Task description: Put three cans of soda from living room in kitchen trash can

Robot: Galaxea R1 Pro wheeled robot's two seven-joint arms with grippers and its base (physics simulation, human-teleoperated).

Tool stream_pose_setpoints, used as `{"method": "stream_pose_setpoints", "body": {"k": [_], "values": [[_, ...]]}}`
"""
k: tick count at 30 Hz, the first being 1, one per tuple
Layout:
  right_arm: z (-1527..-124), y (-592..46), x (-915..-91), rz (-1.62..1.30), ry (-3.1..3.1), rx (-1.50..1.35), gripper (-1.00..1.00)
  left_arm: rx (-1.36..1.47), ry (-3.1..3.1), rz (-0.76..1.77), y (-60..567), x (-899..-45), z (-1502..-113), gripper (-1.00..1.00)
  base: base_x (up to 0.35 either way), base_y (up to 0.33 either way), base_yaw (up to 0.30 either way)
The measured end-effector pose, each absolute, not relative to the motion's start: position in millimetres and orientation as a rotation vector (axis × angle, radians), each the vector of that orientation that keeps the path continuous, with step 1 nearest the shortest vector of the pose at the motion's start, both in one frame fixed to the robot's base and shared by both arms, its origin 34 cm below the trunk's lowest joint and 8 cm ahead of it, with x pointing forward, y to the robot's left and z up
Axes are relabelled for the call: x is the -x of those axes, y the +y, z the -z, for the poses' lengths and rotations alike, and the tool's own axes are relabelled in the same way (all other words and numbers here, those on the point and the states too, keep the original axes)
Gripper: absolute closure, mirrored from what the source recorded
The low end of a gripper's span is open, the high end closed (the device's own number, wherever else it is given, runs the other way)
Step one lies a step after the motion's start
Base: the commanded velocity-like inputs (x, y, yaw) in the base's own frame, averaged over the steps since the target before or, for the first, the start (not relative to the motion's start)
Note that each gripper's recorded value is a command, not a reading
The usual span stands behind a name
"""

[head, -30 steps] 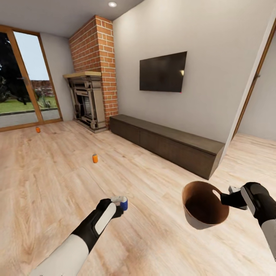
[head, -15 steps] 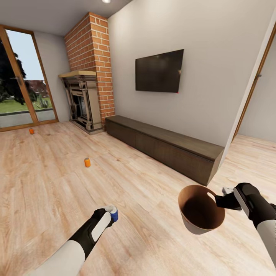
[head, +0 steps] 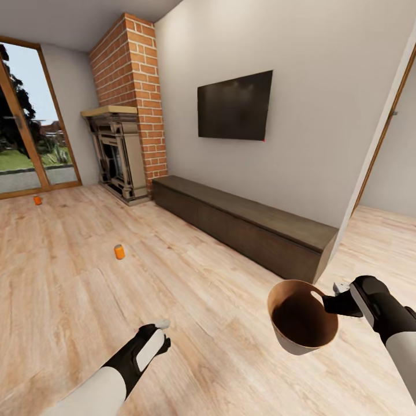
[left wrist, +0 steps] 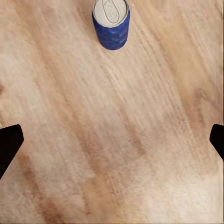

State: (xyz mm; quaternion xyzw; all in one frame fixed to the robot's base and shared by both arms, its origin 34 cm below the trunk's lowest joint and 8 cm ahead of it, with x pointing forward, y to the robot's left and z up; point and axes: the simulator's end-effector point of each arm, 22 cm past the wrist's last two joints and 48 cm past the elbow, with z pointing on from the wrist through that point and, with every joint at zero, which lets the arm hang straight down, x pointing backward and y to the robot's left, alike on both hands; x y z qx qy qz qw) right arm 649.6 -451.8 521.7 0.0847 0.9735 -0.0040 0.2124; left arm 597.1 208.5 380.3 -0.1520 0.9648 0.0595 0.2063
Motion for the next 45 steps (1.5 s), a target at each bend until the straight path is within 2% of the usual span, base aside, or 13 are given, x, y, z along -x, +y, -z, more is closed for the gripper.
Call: {"method": "stream_pose_setpoints", "body": {"k": [24, 45], "values": [[-526.5, -438.2, -655.6, 0.043, 2.698, -0.140, 1.00, 0.459, 2.701, -0.188, 232.7, -585.3, -362.9, -1.00, 0.341, 0.004, 0.000], [-538.9, -389.4, -679.1, -0.044, 2.555, -0.034, 1.00, 0.507, 2.728, -0.124, 254.7, -567.7, -313.8, -1.00, 0.025, 0.003, 0.000]]}}
